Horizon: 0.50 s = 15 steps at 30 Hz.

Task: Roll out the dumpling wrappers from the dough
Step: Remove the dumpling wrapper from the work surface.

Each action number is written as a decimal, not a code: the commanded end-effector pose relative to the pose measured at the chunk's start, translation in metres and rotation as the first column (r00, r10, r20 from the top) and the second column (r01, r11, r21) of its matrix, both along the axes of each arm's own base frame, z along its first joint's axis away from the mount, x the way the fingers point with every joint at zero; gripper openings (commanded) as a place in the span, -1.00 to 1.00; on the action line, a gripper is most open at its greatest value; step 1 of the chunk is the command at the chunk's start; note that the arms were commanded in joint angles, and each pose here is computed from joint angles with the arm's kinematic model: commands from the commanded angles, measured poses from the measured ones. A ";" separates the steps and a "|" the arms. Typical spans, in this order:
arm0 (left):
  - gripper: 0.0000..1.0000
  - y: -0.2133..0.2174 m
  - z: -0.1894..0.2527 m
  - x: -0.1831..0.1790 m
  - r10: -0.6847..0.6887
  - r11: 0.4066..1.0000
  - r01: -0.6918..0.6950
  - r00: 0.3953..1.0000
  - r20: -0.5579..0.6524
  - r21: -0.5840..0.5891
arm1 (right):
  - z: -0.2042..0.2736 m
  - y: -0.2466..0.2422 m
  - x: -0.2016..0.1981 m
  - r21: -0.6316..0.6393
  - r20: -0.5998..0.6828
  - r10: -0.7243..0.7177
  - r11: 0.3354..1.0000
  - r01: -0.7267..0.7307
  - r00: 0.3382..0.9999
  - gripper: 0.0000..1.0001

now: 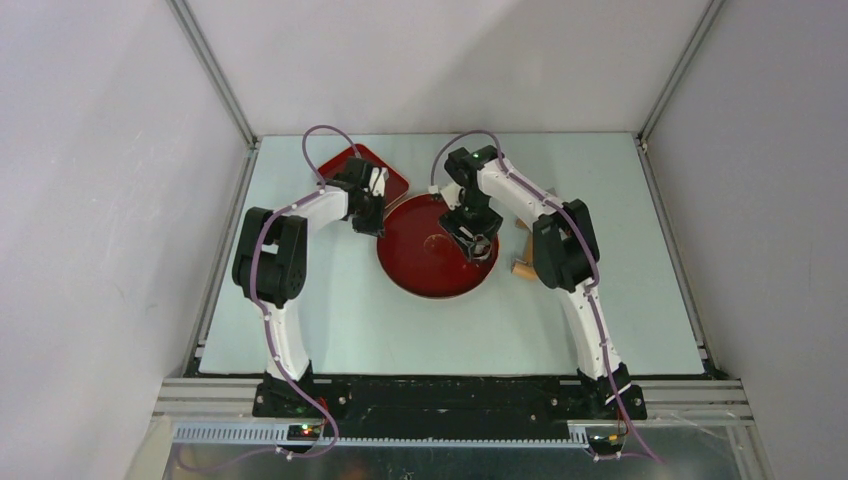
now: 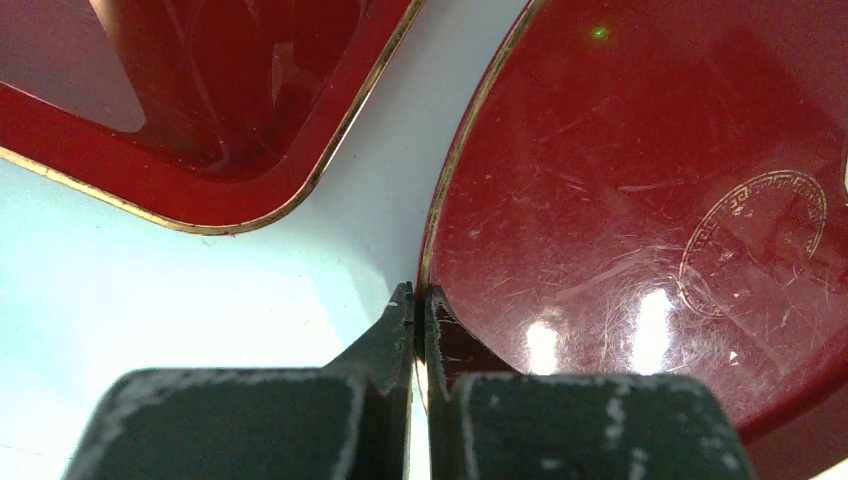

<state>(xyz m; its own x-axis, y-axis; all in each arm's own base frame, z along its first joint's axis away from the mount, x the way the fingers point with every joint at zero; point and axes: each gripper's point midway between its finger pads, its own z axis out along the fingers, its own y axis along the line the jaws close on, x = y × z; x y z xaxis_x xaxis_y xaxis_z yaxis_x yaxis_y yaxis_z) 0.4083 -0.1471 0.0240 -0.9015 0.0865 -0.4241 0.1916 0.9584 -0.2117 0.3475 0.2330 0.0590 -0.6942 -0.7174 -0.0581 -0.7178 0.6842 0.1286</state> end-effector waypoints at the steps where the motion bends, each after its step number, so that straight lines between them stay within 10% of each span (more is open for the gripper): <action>1: -1.00 0.003 0.017 0.004 -0.015 1.000 0.015 0.998 0.054 0.008 | -0.005 -0.007 0.002 -0.013 -0.021 -0.028 1.000 0.027 0.999 0.12; 15: -1.00 0.003 0.017 0.004 -0.014 1.000 0.014 0.998 0.053 0.008 | -0.011 -0.003 -0.028 0.060 -0.186 0.002 0.998 0.009 0.983 0.10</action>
